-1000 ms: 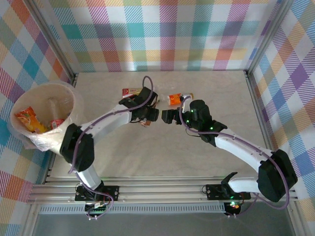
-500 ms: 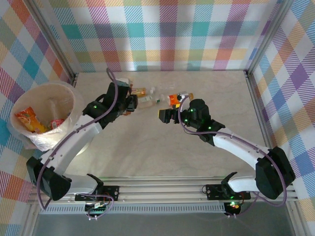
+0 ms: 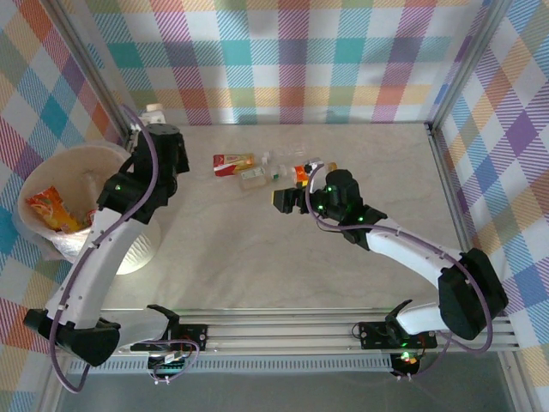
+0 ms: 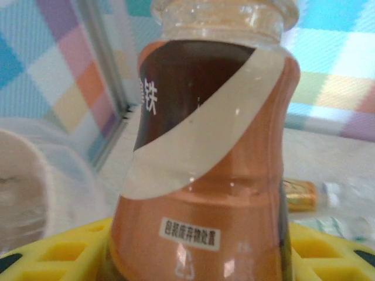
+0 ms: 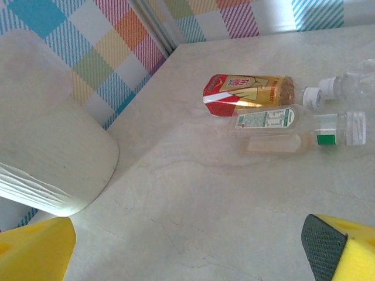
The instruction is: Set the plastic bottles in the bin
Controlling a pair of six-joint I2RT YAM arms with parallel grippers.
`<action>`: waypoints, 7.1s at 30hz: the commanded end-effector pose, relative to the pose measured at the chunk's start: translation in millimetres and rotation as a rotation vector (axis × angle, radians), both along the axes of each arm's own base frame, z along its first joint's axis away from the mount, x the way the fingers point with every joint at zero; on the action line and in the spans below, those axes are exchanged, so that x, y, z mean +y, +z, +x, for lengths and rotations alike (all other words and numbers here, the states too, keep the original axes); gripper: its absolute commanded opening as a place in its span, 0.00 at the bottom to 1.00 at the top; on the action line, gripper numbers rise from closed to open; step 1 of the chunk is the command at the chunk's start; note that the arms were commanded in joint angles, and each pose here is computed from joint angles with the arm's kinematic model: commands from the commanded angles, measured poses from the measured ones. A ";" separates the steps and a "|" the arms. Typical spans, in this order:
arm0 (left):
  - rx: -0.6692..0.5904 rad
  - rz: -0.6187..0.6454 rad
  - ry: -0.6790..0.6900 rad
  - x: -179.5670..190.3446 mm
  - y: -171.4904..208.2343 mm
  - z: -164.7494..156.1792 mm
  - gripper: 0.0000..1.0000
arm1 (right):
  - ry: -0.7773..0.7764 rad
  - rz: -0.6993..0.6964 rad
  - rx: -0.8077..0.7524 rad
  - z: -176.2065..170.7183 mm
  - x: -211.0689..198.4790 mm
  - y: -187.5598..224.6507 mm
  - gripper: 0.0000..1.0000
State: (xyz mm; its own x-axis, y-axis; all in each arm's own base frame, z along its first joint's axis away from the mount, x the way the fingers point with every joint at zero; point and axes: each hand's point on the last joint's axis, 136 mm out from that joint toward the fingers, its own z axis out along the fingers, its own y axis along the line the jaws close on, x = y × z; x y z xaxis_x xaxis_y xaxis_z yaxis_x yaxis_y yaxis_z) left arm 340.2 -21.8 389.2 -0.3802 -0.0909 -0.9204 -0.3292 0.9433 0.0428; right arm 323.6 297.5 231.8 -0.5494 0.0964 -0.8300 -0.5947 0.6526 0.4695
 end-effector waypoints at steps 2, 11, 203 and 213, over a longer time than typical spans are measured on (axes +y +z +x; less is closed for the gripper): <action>-0.077 0.045 0.136 38.1 31.9 -10.3 0.46 | 0.022 0.036 -0.039 3.9 7.8 20.2 1.00; -0.114 0.032 0.341 108.4 48.4 -35.2 0.47 | 0.021 0.031 -0.032 7.1 10.6 17.7 1.00; 0.327 -0.506 -1.201 -282.6 -119.5 -34.4 0.52 | 0.122 0.358 0.149 11.5 5.7 114.2 0.66; 0.238 -0.330 -0.802 -212.9 -121.7 -6.3 0.51 | 0.025 0.327 0.145 18.0 -7.2 111.4 0.98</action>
